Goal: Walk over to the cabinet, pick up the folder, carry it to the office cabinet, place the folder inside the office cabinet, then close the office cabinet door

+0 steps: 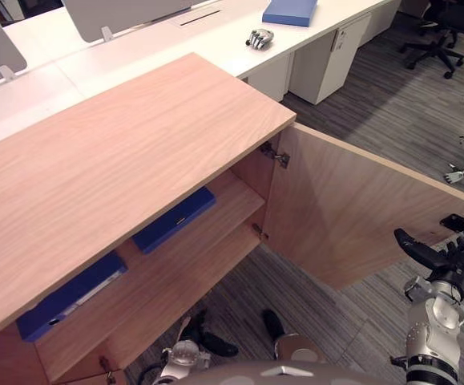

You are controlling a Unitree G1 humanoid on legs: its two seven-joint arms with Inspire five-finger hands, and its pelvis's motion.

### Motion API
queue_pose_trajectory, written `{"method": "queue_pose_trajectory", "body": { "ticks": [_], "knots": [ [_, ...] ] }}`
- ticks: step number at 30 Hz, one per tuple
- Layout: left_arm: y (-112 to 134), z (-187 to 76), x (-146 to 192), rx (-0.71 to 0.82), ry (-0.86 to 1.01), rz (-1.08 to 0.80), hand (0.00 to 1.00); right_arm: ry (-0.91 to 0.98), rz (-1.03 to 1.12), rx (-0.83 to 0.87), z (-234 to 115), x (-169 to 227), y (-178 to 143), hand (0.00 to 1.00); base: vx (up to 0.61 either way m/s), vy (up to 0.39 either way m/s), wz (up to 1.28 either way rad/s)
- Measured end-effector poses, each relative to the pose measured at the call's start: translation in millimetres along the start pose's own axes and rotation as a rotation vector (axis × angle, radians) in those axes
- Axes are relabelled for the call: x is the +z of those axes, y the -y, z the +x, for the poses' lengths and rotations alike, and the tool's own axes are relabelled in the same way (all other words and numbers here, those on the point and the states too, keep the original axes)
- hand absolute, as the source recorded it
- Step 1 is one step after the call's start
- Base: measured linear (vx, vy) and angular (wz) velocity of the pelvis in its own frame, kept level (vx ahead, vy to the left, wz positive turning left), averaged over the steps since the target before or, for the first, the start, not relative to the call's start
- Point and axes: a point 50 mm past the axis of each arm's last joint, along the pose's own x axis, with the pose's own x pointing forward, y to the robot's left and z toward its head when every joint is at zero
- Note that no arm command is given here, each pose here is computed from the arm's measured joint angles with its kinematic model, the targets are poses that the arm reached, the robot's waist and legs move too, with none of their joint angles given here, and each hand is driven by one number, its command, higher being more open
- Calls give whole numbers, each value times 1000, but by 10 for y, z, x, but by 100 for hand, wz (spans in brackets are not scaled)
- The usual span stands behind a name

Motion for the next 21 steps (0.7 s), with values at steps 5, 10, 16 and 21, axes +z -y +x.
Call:
{"method": "queue_pose_trajectory", "body": {
  "ticks": [5,10,16,21],
  "knots": [
    [-65,-7,-73,12,-19,14,100,-3,-1,15,26,10,9,100,27,-21,5],
    [-66,-7,-65,3,-10,43,100,-15,-35,81,30,-15,-93,100,28,-30,1],
    [-85,6,-22,-1,2,52,100,-22,-49,125,13,-38,-170,100,1,-6,0],
    [-158,24,27,12,17,91,100,-9,-47,176,-34,-21,-270,100,1,-26,-6]
  ]
}}
